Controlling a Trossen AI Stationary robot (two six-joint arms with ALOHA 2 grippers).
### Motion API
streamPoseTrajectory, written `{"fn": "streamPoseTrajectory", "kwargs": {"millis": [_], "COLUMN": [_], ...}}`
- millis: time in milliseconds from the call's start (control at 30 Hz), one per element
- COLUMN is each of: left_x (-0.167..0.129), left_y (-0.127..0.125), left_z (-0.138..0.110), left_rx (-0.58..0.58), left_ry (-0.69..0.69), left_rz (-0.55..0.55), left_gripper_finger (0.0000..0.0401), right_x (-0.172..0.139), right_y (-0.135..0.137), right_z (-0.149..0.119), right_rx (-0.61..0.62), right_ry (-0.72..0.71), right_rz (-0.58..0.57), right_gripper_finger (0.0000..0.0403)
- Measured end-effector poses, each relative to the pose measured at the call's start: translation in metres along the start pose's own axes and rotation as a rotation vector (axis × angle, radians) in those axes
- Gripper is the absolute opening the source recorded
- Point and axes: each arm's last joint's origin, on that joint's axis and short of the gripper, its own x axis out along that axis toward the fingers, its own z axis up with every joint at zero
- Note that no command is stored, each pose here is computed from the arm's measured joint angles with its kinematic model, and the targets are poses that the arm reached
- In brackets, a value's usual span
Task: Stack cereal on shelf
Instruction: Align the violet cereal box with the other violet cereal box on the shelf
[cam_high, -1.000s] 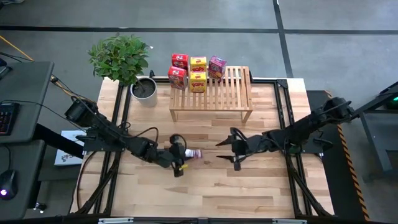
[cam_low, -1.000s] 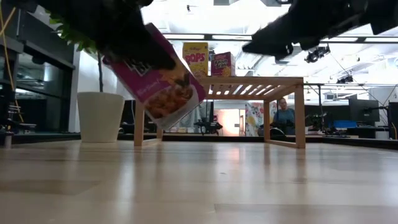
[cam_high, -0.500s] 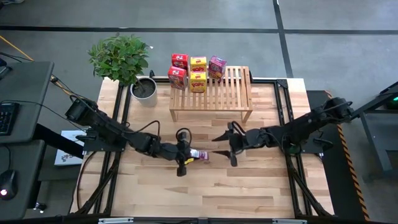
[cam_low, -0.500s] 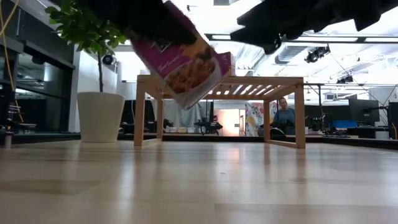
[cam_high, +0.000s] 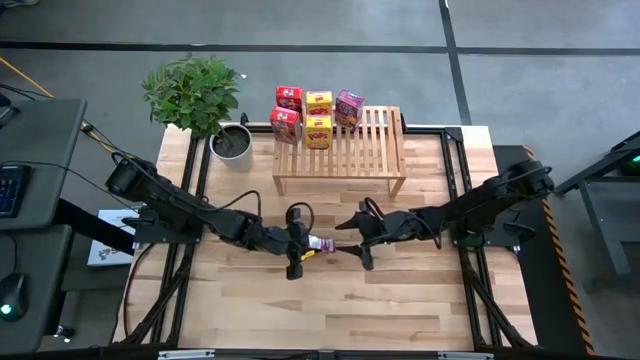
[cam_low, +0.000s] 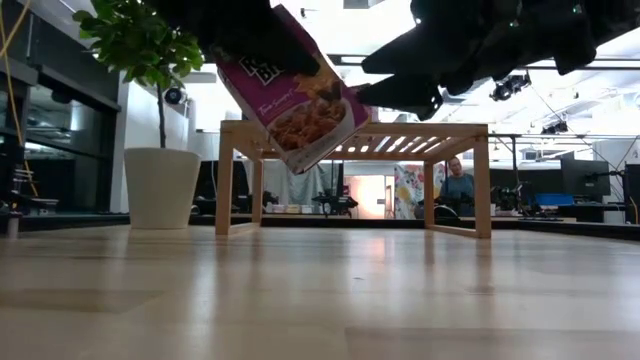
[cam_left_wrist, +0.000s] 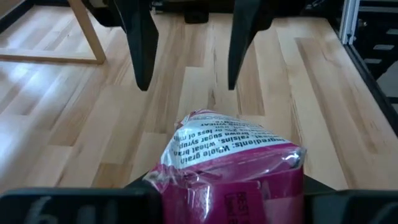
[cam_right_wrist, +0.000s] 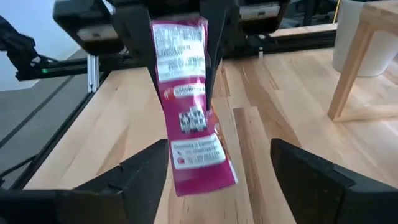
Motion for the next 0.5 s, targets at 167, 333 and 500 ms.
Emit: {"fn": "streamPoseTrajectory", "kwargs": {"millis": [167,333,500], "left_x": [0.000,0.000,0.000], "left_y": [0.000,0.000,-0.001], "left_z": [0.000,0.001,0.002], "left_rx": [0.003,0.015,0.026], "left_ry": [0.002,-0.010,-0.020], "left_rz": [0.002,-0.001,-0.014], "left_gripper_finger": [0.0107,0.0108,0.0108], "right_x": [0.005,0.020,0.037], "right_y": [0.000,0.004,0.008], "right_z": [-0.002,0.001,0.004], "right_rx": [-0.001,-0.041,-0.082], "right_ry": [-0.009,0.021,0.114], "right_rz": [-0.002,-0.004,-0.023], "right_gripper_finger": [0.0292,0.0294,0.0294]}}
